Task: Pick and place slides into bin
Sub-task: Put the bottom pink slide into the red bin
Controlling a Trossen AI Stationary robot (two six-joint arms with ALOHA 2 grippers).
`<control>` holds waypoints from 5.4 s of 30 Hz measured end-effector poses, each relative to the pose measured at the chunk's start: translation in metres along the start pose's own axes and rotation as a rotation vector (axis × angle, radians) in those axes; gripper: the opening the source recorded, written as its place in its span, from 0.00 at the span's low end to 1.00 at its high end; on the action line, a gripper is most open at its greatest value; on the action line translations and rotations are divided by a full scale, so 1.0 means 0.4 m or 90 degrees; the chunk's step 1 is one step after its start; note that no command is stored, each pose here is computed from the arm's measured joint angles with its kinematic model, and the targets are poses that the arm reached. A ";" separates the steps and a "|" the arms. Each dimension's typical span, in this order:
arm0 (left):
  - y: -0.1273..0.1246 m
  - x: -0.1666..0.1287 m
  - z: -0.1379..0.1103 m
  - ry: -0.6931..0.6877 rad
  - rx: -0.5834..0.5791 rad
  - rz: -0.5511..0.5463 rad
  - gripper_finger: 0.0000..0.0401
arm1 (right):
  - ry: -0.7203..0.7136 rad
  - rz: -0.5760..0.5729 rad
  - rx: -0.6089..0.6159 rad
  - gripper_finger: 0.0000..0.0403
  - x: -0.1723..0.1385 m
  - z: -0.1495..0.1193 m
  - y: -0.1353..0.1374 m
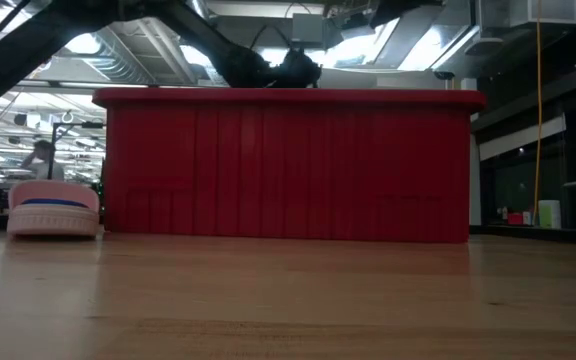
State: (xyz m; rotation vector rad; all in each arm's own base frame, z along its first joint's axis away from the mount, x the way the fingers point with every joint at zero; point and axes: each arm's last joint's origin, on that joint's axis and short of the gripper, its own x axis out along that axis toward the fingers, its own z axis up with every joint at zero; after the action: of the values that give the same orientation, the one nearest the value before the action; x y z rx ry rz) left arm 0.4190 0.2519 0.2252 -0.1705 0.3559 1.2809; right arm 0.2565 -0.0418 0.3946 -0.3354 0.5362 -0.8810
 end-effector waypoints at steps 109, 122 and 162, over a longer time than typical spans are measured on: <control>-0.035 0.055 -0.077 0.189 -0.162 0.042 0.27 | 0.005 0.129 -0.112 0.01 0.019 -0.014 -0.003; -0.033 0.063 -0.065 0.155 -0.215 0.051 0.34 | 0.004 0.131 -0.113 0.01 0.018 -0.014 -0.001; -0.063 0.006 -0.070 0.222 0.252 -0.126 0.42 | 0.004 0.179 -0.165 0.01 -0.023 -0.021 0.038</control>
State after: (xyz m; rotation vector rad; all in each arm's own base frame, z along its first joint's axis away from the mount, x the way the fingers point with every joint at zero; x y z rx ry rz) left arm 0.4391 0.2380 0.1962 -0.0877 0.8623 0.9616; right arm 0.2568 -0.0259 0.3833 -0.4804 0.6868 -0.5403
